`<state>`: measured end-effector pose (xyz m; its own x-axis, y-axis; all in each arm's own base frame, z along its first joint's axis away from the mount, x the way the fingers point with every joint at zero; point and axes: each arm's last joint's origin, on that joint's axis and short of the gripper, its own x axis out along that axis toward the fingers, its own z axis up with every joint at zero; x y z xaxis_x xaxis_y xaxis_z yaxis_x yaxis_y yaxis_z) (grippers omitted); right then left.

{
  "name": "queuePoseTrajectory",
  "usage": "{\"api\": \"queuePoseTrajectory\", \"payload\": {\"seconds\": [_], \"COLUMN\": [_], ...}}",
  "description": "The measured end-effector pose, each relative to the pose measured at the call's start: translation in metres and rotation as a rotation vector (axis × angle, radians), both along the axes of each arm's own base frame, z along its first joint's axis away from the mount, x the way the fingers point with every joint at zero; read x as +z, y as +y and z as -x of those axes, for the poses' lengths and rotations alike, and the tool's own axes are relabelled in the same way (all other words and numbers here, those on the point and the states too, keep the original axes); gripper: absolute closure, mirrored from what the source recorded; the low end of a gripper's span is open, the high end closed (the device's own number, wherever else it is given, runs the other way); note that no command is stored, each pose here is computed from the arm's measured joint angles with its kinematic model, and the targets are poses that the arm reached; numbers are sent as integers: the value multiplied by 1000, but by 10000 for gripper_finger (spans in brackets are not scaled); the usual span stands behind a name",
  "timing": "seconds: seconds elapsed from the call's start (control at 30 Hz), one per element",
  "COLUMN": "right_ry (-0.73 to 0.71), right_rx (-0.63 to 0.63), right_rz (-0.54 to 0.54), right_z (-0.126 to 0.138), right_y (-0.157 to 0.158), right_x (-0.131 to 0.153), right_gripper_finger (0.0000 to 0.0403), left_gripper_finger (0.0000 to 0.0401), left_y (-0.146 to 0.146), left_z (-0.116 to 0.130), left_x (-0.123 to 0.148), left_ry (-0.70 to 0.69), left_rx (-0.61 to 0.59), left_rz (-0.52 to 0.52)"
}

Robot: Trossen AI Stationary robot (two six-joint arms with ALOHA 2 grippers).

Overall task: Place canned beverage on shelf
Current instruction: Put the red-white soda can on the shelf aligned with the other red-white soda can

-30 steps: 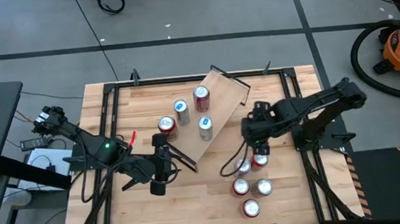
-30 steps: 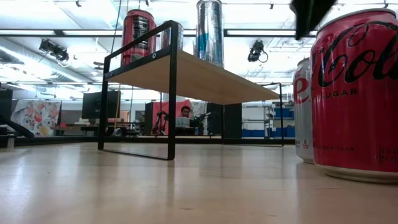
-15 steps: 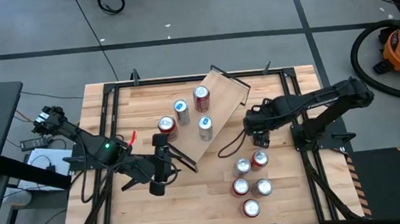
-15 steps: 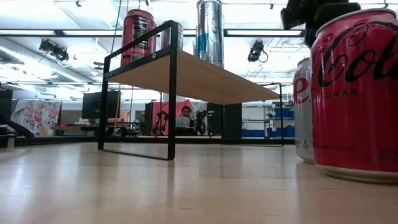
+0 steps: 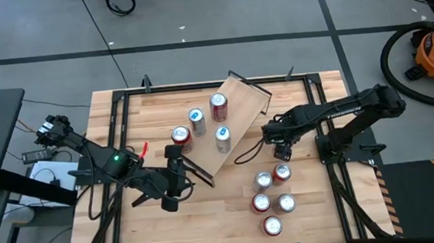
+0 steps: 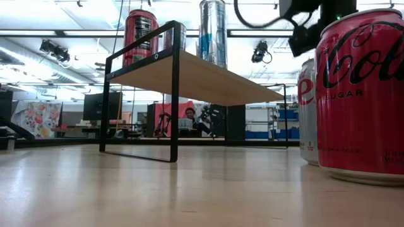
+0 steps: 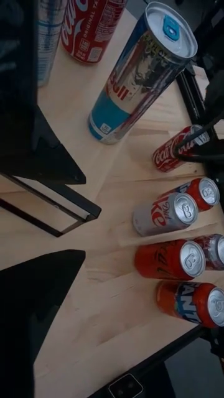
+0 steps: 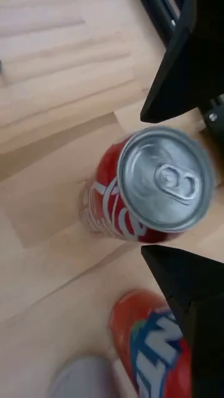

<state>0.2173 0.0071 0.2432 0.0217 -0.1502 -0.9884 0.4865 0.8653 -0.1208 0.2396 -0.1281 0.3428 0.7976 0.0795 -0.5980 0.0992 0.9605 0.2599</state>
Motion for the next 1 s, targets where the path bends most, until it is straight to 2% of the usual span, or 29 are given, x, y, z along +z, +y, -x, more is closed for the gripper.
{"api": "queuePoseTrajectory", "payload": {"seconds": [0.27,0.43,0.6,0.73,0.83,1.0], "right_ry": [-17,-10,-8,-6,11,-25], "right_rx": [-43,-53,-53,-51,-41,-19], "right_rz": [-59,-83,-93,-93,-90,-40], "right_z": [2,3,3,3,2,-5], "right_y": [-9,-13,-15,-15,-15,-17], "right_x": [-25,-28,-28,-27,-23,11], "right_gripper_finger": [54,57,83,86,86,85], "left_gripper_finger": [209,209,209,209,209,209], "left_y": [0,0,0,0,0,0], "left_z": [0,0,0,0,0,0], "left_x": [0,0,0,0,0,1], "left_ry": [-1,-1,-1,-1,-1,-4], "left_rx": [0,0,0,0,0,-2], "left_rz": [0,1,1,1,1,-1]}}
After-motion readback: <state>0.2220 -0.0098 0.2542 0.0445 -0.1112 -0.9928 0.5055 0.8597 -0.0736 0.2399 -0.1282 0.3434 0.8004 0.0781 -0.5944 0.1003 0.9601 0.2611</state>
